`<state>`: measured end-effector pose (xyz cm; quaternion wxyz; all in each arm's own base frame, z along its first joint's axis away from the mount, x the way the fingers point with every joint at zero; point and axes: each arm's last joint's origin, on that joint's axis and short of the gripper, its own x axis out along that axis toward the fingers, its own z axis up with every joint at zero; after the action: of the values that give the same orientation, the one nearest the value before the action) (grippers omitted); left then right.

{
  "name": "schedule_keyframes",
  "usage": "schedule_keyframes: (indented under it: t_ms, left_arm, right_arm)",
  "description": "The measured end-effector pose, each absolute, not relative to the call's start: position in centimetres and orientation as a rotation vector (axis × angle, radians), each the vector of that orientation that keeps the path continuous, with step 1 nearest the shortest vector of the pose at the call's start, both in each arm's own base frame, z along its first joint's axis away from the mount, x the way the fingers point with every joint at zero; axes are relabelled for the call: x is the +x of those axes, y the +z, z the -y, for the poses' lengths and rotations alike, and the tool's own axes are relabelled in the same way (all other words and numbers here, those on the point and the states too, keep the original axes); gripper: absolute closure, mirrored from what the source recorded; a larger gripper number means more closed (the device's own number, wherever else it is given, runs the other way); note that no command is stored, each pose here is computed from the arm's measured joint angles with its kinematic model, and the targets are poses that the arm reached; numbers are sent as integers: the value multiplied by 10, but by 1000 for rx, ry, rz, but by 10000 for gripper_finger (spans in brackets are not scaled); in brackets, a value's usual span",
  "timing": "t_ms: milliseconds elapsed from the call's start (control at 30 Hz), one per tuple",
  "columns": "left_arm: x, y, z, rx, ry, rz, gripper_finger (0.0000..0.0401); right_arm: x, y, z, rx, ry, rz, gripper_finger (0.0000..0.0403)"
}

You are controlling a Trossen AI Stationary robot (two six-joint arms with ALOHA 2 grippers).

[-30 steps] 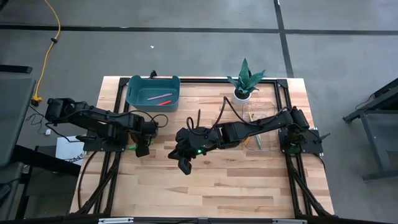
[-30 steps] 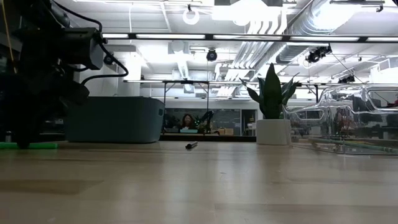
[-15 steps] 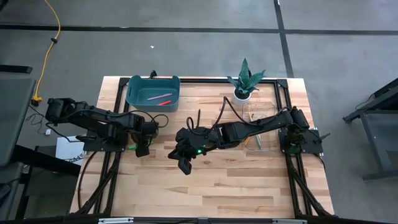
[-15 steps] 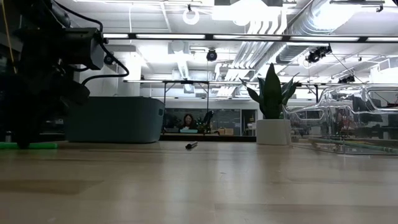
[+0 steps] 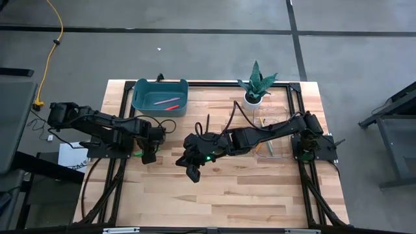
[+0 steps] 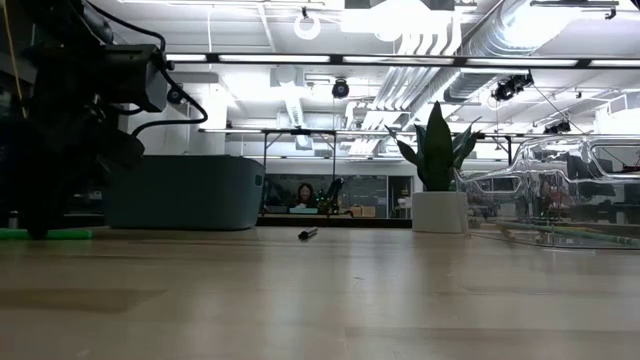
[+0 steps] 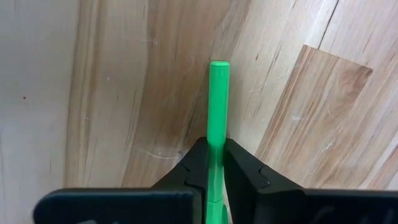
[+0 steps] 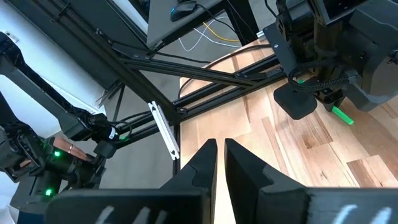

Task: Sort pens & pencils
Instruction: Put the green pen into the blue bin

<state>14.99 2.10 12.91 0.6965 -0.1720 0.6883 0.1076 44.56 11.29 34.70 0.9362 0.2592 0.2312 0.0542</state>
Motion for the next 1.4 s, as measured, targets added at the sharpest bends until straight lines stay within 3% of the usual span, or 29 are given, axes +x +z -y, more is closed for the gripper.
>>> schedule_keyframes:
  t_ms: [967,1400]
  left_arm:
    - [183,165,-28,-295,243,-1360,375]
    - [200,214,-47,-155,307,-1298,377]
  right_arm:
    - [446,347,-111,532,114,-474,381]
    - [446,347,-112,534,123,-472,381]
